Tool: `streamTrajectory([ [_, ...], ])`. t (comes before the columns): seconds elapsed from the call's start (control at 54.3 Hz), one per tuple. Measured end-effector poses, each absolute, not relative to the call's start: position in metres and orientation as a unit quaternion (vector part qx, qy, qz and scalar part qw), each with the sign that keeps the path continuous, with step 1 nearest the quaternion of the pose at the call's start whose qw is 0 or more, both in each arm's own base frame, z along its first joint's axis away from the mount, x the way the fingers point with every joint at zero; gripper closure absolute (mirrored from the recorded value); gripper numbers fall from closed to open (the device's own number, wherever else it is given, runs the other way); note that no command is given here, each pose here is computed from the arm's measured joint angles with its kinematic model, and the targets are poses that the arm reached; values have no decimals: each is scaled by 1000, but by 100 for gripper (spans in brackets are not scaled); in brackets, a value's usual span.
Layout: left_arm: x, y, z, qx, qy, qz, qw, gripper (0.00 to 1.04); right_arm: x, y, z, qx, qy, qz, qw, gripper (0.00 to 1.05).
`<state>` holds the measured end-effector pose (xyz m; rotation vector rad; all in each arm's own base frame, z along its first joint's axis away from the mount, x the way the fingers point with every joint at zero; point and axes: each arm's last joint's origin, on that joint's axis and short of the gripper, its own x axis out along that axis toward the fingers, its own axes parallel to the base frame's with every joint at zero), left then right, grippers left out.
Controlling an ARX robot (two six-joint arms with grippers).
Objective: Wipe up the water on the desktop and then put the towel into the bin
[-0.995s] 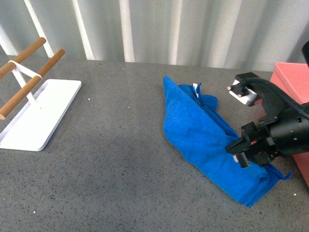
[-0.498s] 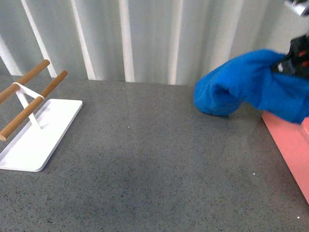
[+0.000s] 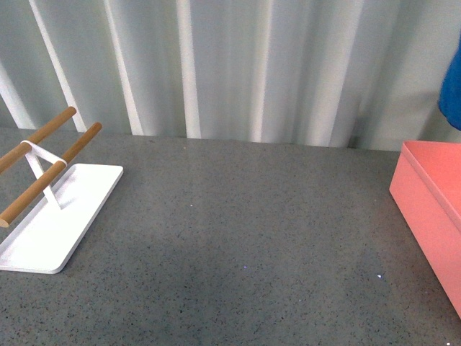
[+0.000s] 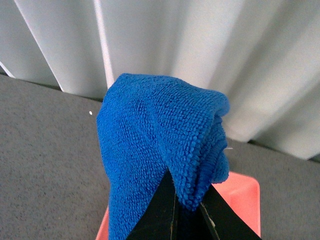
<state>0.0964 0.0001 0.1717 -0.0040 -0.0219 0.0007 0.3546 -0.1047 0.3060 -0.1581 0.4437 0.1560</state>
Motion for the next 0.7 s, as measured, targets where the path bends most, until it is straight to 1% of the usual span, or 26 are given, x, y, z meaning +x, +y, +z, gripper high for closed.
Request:
streamTrajectory([
  [0.184,96,0,172,-2,-11,0,1000,7,355,-124,266,-42,282,61,957,101],
  [0.442,96,0,172,-2,-11,0,1000,7,351,-130,193,-11,382,72,921,101],
  [0.7,96,0,172,-2,-11,0,1000,7,349,-143,126,46,483,3,874,101],
])
